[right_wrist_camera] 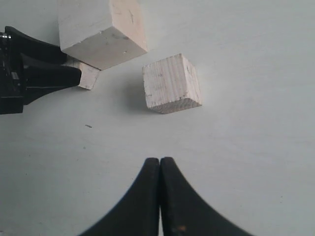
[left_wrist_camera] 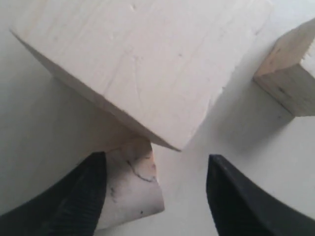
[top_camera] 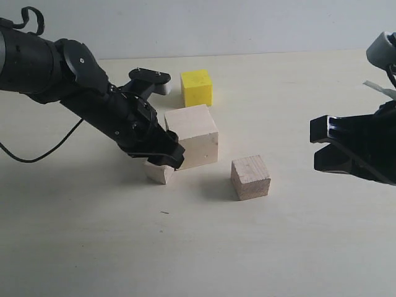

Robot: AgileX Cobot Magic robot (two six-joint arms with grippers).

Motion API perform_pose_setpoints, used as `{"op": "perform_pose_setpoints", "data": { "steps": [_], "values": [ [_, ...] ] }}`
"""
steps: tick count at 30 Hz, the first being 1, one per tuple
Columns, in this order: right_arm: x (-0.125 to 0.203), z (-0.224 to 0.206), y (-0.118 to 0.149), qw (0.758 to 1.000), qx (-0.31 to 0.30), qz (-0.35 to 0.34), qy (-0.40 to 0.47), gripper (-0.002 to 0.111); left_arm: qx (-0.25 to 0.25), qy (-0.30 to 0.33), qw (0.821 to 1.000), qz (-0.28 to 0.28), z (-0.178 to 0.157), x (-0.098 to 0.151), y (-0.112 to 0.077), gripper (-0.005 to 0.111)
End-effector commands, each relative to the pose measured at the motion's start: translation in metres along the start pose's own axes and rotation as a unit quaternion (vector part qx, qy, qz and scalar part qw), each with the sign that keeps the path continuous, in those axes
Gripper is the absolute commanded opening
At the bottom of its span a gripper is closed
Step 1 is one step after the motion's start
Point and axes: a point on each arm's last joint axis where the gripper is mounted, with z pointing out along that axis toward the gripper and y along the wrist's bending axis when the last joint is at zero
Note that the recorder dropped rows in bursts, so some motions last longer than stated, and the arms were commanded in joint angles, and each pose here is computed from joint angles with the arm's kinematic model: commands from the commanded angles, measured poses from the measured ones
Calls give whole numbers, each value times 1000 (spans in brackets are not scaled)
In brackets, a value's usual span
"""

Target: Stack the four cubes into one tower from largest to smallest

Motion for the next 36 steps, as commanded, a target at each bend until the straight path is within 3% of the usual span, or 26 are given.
{"op": "perform_pose_setpoints", "data": {
  "steps": [1,36],
  "values": [
    [-2,0,1,1000,0,-5,-3,0,-7,6,1000,-3,11,4,4,59],
    [-1,0,1,1000,0,-6,-2,0,-64,-75,995,7,-2,-13,12,59]
  ]
}}
